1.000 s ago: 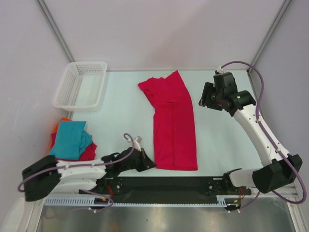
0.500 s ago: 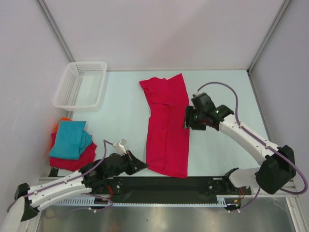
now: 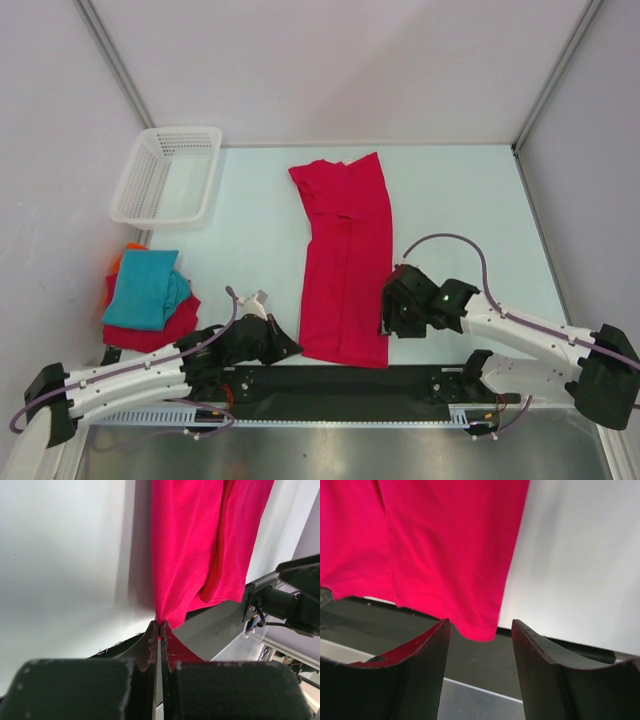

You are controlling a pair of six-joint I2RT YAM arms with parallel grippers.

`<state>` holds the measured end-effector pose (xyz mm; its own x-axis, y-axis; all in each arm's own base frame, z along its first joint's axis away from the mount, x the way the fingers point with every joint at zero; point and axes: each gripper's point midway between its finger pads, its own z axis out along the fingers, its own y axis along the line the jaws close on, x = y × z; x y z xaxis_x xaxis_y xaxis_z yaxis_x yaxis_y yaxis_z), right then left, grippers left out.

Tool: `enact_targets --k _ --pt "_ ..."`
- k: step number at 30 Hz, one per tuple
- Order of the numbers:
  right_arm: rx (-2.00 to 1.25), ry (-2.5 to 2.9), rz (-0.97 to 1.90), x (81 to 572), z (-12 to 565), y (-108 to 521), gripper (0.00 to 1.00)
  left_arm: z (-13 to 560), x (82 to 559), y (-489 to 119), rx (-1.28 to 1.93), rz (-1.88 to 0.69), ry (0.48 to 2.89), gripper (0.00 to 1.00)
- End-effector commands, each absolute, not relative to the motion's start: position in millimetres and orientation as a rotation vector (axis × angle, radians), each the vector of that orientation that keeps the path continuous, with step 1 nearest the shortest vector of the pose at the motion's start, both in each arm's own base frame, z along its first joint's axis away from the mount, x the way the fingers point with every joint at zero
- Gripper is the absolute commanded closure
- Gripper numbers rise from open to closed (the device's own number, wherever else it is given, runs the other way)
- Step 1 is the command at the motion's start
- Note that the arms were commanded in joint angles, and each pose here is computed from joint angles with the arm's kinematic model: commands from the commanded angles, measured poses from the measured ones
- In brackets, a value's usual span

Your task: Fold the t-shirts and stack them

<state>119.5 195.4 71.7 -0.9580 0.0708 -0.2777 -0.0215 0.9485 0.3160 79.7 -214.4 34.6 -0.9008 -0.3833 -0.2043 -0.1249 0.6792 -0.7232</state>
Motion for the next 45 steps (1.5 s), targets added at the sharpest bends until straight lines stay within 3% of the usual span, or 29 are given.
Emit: enact_targets --k 1,24,27,28,29,36,45 --pt "0.152 2.829 0.467 101.0 62.4 193.7 0.42 53.1 80.5 -224.4 -0.364 -1.146 2.513 0.98" --pt "0.067 2.911 0.414 77.0 22.9 237.8 0.42 69.0 81.0 -220.9 -0.333 -1.155 2.486 0.97" --pt "0.045 2.907 0.424 76.2 23.9 243.0 0.57 69.9 81.1 -218.5 -0.336 -1.154 2.479 0.97" --pt "0.039 2.907 0.427 74.9 24.0 243.8 0.97 70.6 80.7 -218.4 -0.332 -1.155 2.478 0.97" --pt "0.047 2.902 0.432 75.3 26.5 245.1 1.0 71.3 80.8 -217.8 -0.33 -1.154 2.477 0.99" --pt "0.017 2.831 0.448 74.0 64.1 252.5 1.0 94.8 80.2 -221.9 -0.281 -1.183 2.459 1.0" --pt "-0.054 2.804 0.459 32.3 121.6 253.4 1.0 135.1 56.0 -228.4 -0.215 -1.351 2.499 1.0"
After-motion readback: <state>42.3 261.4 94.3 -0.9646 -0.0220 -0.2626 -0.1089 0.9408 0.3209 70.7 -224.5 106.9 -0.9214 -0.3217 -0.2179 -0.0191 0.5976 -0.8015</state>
